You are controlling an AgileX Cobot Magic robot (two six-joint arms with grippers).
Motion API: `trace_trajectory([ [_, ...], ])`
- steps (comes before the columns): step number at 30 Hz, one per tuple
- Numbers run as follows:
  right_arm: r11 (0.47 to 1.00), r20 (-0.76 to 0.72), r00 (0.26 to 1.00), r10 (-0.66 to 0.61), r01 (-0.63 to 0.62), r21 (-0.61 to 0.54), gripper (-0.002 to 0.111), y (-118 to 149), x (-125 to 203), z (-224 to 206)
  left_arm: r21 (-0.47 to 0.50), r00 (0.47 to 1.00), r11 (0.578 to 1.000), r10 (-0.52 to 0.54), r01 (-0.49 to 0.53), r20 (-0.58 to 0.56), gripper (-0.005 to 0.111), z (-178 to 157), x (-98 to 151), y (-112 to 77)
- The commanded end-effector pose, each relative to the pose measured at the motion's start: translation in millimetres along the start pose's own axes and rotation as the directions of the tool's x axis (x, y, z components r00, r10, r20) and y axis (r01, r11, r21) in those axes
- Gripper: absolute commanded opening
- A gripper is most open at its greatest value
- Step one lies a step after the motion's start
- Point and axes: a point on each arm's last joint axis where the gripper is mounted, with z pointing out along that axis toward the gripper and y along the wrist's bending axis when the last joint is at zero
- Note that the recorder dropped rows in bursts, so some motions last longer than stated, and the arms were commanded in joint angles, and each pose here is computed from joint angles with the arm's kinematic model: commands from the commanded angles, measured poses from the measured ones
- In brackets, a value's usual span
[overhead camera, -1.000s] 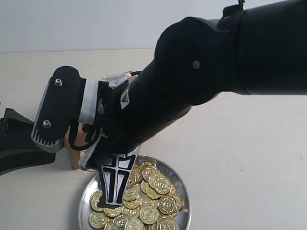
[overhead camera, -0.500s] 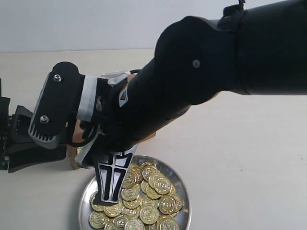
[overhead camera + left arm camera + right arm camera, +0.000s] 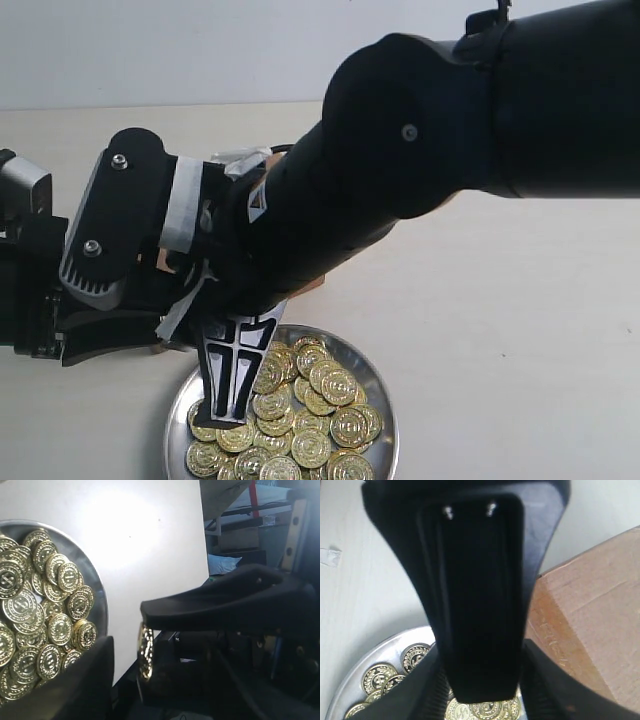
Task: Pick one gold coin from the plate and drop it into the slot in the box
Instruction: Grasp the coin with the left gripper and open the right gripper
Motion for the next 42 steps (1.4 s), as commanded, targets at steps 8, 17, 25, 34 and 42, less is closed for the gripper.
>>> trace_trajectory([
  [8, 1.000, 0.023, 1.000, -0.001, 0.001, 0.014, 0.024, -1.6, -4.6, -3.5, 0.023, 1.000, 1.000, 0.020, -0.020, 0.004, 0.035, 1.8, -2.9, -1.2],
  [17, 1.000, 0.023, 1.000, -0.001, 0.001, 0.014, 0.024, -1.6, -4.6, -3.5, 0.023, 1.000, 0.999, 0.025, -0.025, 0.004, 0.035, 1.8, -2.9, -1.2],
  [25, 1.000, 0.024, 1.000, 0.001, -0.001, 0.013, 0.024, -1.5, -4.7, -3.5, 0.010, 1.000, 1.000, 0.025, -0.025, 0.011, 0.001, 1.8, -3.5, -0.1],
  [34, 1.000, 0.025, 1.000, 0.003, -0.003, 0.012, 0.025, -1.4, -4.8, -3.5, 0.013, 0.999, 0.999, 0.035, -0.036, 0.016, 0.000, 1.8, -4.0, -0.3],
  [42, 0.998, 0.045, 0.997, 0.056, -0.058, 0.033, 0.080, -3.5, -6.4, -3.6, 0.014, 0.999, 0.999, 0.036, -0.036, 0.020, 0.000, 1.8, -4.3, -0.5],
])
